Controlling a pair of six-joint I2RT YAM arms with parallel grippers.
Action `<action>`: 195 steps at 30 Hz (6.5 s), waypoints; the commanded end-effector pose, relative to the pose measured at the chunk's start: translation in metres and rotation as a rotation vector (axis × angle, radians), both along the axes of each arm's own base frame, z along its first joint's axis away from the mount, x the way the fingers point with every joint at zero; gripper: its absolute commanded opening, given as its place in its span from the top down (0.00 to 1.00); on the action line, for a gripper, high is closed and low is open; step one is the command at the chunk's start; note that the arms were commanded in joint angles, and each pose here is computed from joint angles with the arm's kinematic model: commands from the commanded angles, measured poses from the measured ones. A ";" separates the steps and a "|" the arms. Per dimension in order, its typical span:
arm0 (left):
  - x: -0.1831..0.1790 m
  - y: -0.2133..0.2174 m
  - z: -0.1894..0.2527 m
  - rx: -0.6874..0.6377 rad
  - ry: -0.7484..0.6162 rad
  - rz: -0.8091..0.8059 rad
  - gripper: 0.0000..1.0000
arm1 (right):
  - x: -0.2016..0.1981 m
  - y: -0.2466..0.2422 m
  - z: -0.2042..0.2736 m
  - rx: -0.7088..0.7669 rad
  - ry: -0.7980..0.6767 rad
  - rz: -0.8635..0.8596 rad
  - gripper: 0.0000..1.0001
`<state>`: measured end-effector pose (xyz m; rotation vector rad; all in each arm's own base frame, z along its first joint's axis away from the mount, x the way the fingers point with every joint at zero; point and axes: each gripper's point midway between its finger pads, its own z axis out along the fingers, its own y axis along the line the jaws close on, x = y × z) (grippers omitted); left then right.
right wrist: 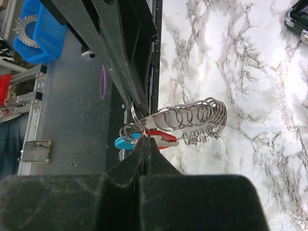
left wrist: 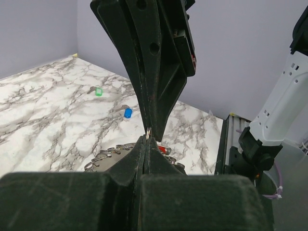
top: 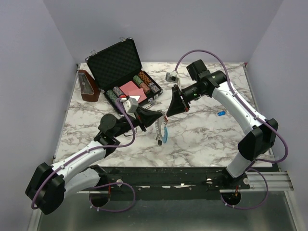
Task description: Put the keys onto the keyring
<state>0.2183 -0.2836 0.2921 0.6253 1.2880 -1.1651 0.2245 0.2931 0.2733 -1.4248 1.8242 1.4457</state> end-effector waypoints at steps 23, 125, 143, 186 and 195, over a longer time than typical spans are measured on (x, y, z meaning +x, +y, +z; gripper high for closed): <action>0.002 0.005 0.036 -0.188 -0.052 0.015 1.00 | -0.007 0.001 0.017 0.042 -0.021 0.016 0.70; 0.030 -0.032 -0.018 0.398 -0.392 0.041 0.78 | 0.005 -0.016 -0.015 -0.338 -0.351 0.112 0.99; 0.035 -0.034 -0.025 0.489 -0.359 0.012 0.87 | 0.003 -0.014 -0.014 -0.328 -0.343 0.118 0.99; 0.005 0.021 0.095 -0.533 -0.196 0.110 1.00 | 0.031 0.001 0.056 0.173 -0.120 -0.038 0.54; 0.006 0.021 0.092 -0.521 -0.207 0.122 1.00 | 0.029 -0.002 0.051 0.153 -0.064 -0.112 0.58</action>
